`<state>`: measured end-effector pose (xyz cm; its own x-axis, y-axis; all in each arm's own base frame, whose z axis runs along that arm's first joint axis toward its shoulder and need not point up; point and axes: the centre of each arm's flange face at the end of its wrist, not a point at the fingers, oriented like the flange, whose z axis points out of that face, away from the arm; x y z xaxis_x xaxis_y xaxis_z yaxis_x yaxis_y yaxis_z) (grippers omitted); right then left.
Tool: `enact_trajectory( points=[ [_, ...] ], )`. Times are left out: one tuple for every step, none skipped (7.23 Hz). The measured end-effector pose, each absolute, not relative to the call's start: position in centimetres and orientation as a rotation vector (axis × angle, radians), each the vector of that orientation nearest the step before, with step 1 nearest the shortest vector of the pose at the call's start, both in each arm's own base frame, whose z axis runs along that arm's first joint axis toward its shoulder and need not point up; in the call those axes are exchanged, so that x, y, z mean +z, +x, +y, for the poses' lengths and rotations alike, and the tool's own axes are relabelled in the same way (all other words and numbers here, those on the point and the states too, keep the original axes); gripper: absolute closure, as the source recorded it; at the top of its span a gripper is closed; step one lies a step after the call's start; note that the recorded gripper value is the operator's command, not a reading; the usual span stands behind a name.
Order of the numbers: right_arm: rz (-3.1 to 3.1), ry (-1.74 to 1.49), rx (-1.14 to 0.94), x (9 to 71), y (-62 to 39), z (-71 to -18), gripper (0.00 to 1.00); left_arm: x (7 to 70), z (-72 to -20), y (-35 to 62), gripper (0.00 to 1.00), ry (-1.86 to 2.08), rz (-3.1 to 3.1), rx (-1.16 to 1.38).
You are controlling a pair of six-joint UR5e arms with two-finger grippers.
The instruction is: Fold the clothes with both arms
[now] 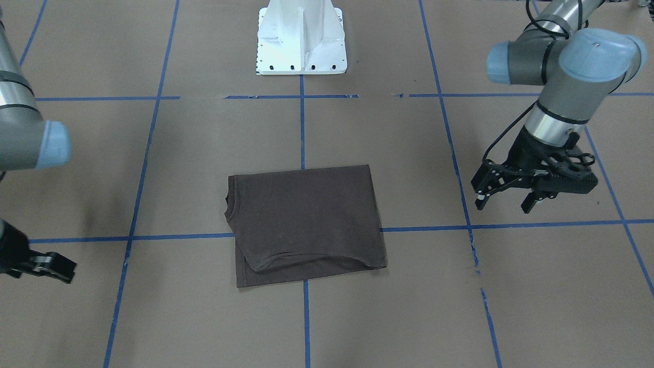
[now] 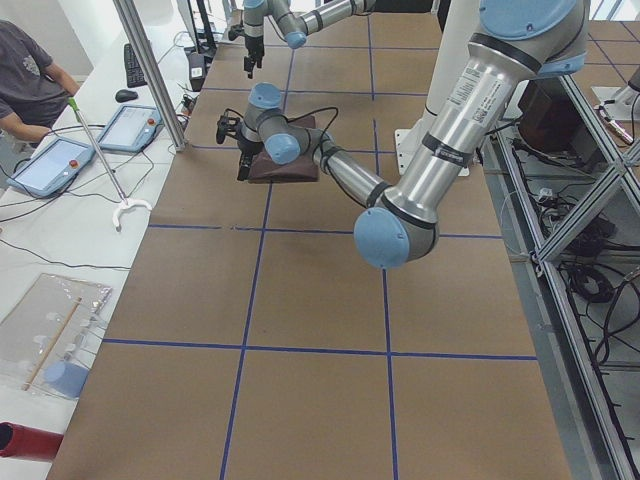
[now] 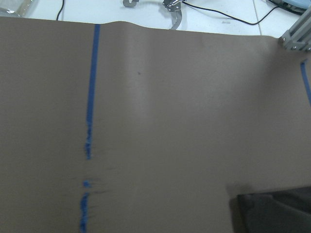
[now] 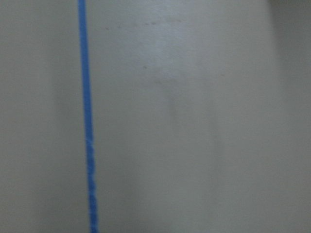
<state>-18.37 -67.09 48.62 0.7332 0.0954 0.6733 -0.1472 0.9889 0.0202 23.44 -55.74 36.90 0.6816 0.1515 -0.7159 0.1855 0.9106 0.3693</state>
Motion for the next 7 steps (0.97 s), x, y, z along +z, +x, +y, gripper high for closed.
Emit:
enact_trajectory(
  points=[
    [-0.747, 0.072, 0.073, 53.4, -12.5, -64.3, 0.0, 40.2, -53.9, 18.4, 0.0, 0.458, 0.785, 0.068],
    [-0.76, 0.074, 0.018, 57.7, -7.2, -61.3, 0.0, 43.9, -52.4, 12.6, 0.0, 0.474, 0.742, 0.166],
    [-0.774, 0.079, -0.021, 61.4, -2.6, -58.3, 0.0, 47.3, -50.9, 7.3, 0.0, 0.489, 0.694, 0.258],
    [-0.787, 0.081, -0.03, 64.3, 0.9, -55.3, 0.0, 49.9, -49.8, 3.2, 0.0, 0.488, 0.649, 0.311],
    [-0.797, 0.081, -0.014, 65.9, 3.3, -52.8, 0.0, 51.7, -49.1, 0.1, 0.0, 0.464, 0.622, 0.309],
    [-0.812, 0.077, 0.028, 65.8, 5.2, -51.6, 0.0, 53.2, -48.7, -1.8, 0.0, 0.434, 0.613, 0.274],
    [-0.83, 0.071, 0.079, 64.7, 6.7, -50.7, 0.0, 54.8, -48.5, -2.6, 0.0, 0.4, 0.613, 0.229]
  ],
)
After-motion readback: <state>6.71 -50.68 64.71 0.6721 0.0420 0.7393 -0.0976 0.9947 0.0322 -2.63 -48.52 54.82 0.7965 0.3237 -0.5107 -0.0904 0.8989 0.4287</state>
